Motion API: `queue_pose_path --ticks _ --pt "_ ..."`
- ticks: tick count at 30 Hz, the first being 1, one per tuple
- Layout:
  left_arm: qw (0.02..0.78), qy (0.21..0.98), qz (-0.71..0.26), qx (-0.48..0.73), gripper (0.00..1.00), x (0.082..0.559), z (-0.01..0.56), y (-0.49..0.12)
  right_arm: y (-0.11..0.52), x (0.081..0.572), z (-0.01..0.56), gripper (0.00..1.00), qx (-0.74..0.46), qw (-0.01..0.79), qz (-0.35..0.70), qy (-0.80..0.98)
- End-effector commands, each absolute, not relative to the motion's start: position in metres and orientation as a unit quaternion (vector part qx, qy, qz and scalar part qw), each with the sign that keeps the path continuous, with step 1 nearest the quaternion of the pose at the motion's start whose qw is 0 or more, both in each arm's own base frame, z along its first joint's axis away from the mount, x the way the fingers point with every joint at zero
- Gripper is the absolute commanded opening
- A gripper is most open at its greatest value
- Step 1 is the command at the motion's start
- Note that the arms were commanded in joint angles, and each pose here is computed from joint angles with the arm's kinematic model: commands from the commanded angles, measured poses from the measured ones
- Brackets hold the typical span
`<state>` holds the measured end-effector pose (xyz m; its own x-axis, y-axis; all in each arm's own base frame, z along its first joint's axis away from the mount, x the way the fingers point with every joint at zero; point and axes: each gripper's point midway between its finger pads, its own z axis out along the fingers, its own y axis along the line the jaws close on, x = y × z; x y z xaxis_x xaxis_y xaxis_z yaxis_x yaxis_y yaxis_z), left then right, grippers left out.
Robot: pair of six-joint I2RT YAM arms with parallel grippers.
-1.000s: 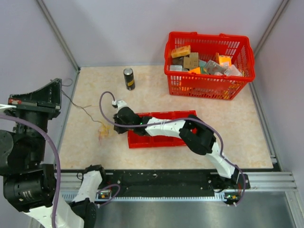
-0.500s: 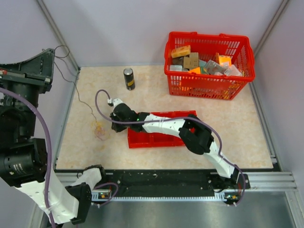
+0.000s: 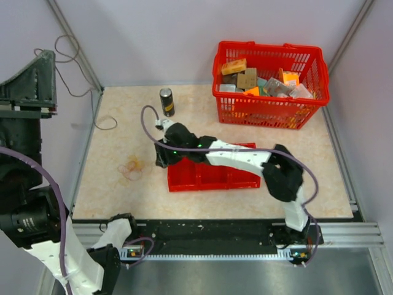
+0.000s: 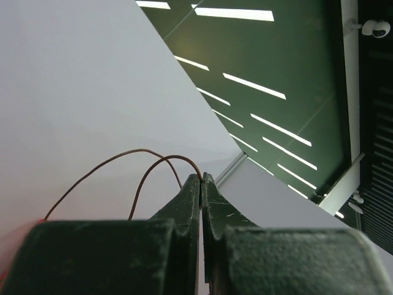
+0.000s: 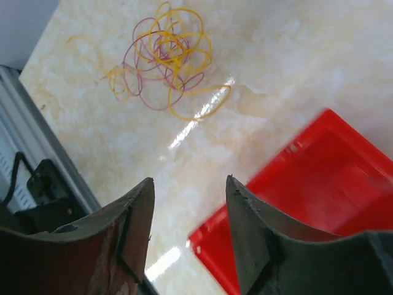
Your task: Untangle the cables
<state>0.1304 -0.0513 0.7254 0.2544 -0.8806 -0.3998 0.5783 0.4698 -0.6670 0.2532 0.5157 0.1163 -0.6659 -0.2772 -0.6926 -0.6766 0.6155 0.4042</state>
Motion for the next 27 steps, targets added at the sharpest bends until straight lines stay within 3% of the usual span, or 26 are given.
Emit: queue_pose_path --ticks 1,4,8,13,20,27 --pt "0.723 0.428 -0.499 -0.212 0.0 0.168 0.691 -0.055 0.459 0.245 0.247 0.55 -0.276 0.382 0.382 0.795" --pt "0.676 0.493 -0.509 -0.203 0.0 0.198 0.648 -0.066 0.41 0.237 0.272 0.73 -0.255 0.403 0.382 0.791" --pt "0.609 0.569 -0.525 -0.175 0.0 0.226 0.585 -0.085 0.351 0.22 0.287 0.82 -0.239 0.435 0.361 0.79" --pt "0.555 0.627 -0.528 -0.142 0.0 0.241 0.511 -0.117 0.273 0.213 0.279 0.83 -0.186 0.469 0.303 0.809" --pt "0.465 0.68 -0.561 -0.084 0.0 0.242 0.424 -0.193 0.209 0.181 0.282 0.83 -0.126 0.495 0.309 0.802" --pt "0.438 0.704 -0.557 -0.056 0.0 0.242 0.394 -0.234 0.171 0.159 0.284 0.83 -0.095 0.507 0.312 0.798"
